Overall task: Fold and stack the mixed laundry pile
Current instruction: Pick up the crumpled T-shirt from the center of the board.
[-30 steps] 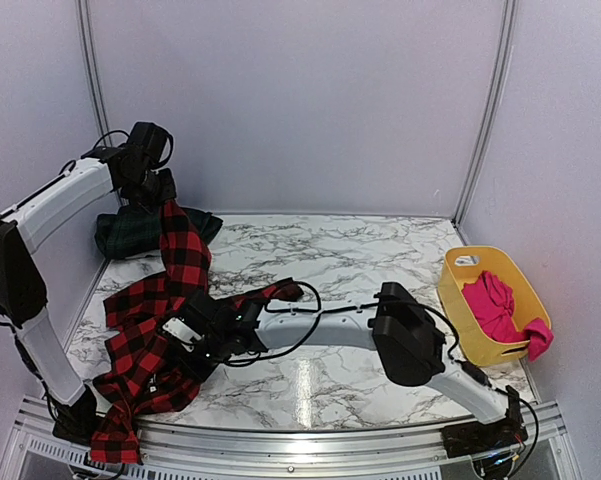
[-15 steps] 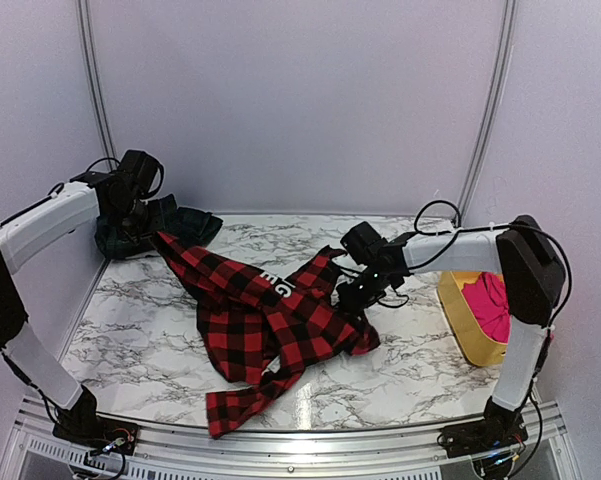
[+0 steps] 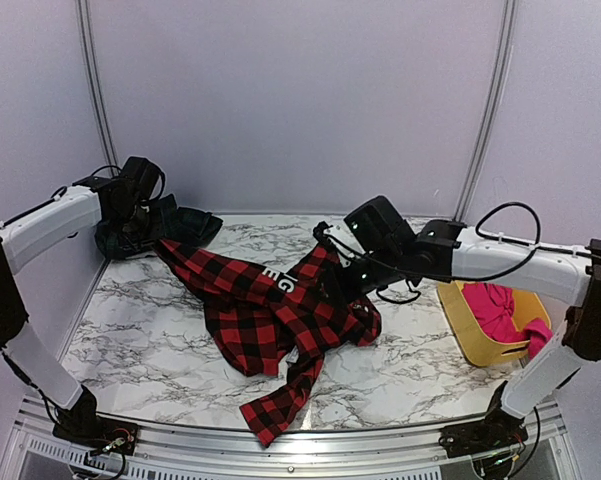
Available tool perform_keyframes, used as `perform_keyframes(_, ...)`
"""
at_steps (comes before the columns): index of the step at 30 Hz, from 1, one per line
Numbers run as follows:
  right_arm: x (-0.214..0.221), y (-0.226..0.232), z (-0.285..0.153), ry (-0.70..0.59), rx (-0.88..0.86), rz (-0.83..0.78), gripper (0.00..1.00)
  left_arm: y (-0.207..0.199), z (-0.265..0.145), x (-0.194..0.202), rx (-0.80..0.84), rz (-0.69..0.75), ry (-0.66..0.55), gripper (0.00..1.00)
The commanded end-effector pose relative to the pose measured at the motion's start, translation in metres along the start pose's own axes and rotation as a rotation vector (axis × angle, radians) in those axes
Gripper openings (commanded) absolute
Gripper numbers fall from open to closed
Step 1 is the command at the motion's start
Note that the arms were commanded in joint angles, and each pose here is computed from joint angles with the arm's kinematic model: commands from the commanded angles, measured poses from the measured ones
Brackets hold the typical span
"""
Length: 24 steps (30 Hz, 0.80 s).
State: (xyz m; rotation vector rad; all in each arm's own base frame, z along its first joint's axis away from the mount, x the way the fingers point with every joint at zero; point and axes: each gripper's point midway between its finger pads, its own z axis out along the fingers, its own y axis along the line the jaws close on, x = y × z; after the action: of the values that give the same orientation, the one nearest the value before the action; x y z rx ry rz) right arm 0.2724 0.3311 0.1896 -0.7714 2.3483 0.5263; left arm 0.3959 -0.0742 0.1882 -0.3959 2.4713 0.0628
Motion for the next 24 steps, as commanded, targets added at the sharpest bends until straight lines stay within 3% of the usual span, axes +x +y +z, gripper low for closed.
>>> perform_keyframes(1, 0.040, 0.049, 0.027, 0.101, -0.069, 0.085, 0.55, -0.005, 0.000, -0.008, 0.017, -0.009, -0.004, 0.00)
perform_keyframes(6, 0.066, 0.071, 0.062, 0.185, 0.012, 0.071, 0.60, -0.007, 0.001, -0.007, 0.028, -0.003, 0.001, 0.00)
perform_keyframes(12, 0.092, 0.044, 0.097, 0.264, 0.195, 0.048, 0.58, -0.004, 0.003, -0.004, 0.021, 0.003, 0.004, 0.00)
perform_keyframes(14, 0.098, 0.032, 0.100, 0.290, 0.267, 0.026, 0.49, -0.002, 0.002, -0.004, 0.014, 0.007, -0.002, 0.00)
perform_keyframes(20, 0.061, 0.020, 0.059, 0.188, 0.340, 0.020, 0.01, 0.004, -0.008, -0.012, 0.002, 0.009, -0.040, 0.00)
perform_keyframes(24, 0.040, 0.008, 0.033, 0.127, 0.344, 0.023, 0.00, 0.003, -0.011, -0.014, 0.013, 0.004, -0.044, 0.00)
